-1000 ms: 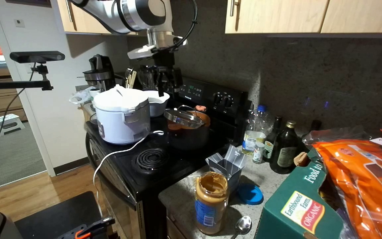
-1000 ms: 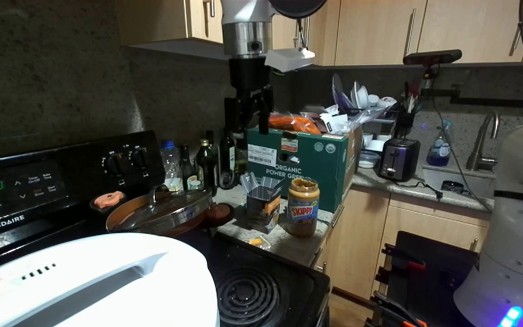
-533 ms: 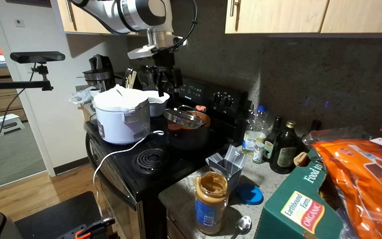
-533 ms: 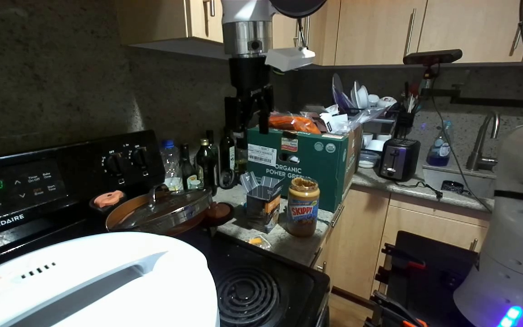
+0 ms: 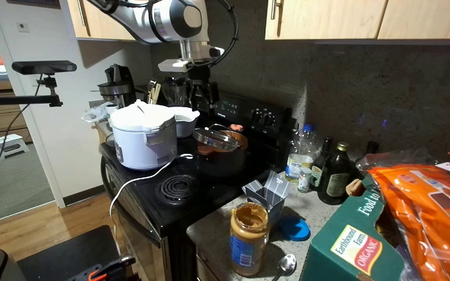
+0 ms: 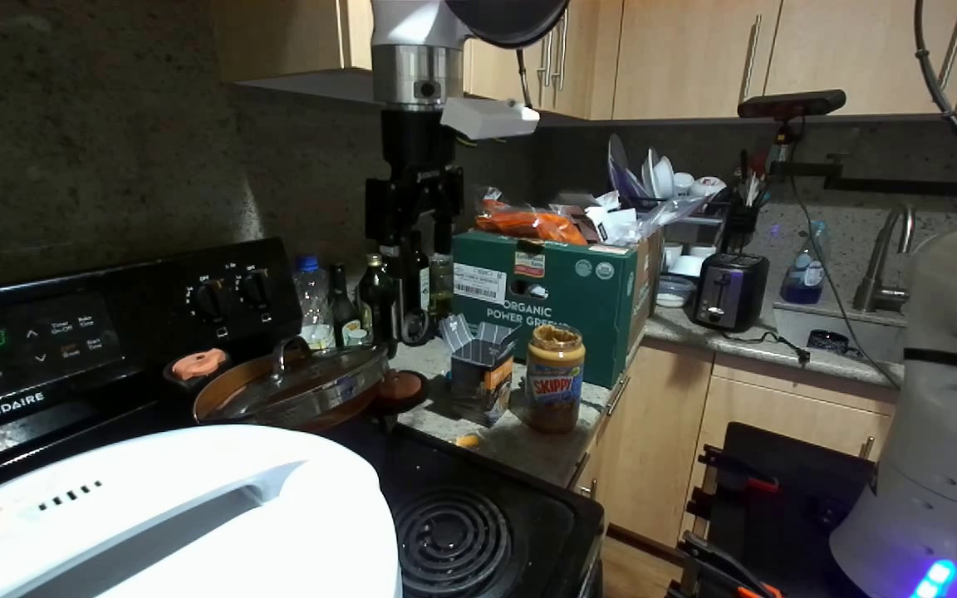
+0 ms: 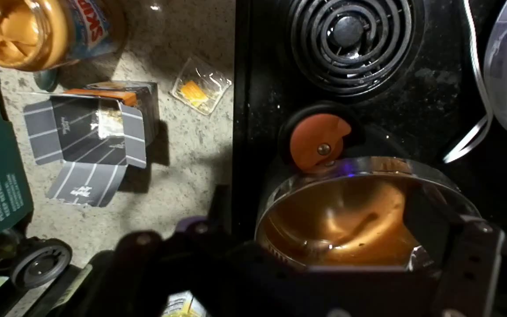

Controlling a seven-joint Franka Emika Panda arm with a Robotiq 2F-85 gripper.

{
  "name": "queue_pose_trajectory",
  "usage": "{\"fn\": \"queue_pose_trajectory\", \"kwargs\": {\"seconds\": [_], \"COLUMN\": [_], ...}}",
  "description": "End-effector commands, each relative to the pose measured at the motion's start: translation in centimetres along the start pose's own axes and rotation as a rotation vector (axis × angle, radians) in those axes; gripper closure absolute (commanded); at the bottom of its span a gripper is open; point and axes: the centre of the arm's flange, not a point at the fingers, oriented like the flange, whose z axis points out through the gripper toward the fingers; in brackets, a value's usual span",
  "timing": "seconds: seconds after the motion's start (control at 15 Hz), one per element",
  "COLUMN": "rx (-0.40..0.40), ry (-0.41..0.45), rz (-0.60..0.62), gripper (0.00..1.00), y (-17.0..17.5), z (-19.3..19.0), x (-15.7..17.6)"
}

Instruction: Fix the lid on the pot.

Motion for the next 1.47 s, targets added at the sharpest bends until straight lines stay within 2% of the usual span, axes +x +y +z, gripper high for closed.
{"fn": "queue_pose_trajectory", "kwargs": {"seconds": [0.0,0.33,0.47,0.67,1.13,1.2,1.4], "rx": [0.027,0.014,0.027,0.060,0.015,0.020,0.018], "ry": [0.011,0.014,0.014,-0.019,-0.130,-0.105,-0.113], "rz": [-0.073,-0.306,-0.357,-0.301,-0.075,-0.129,-0.102], "gripper": [0.00,0.00,0.00,0.00,0.00,0.00,0.00], "y": [-1.7,-3.9,-4.3,-4.9,-6.1,-5.2,-5.7], "z": [0.2,1.0,1.3,1.7,2.9,3.5,3.8], "x": [3.4,6.2,7.4,9.1,11.5,9.5,10.2]}}
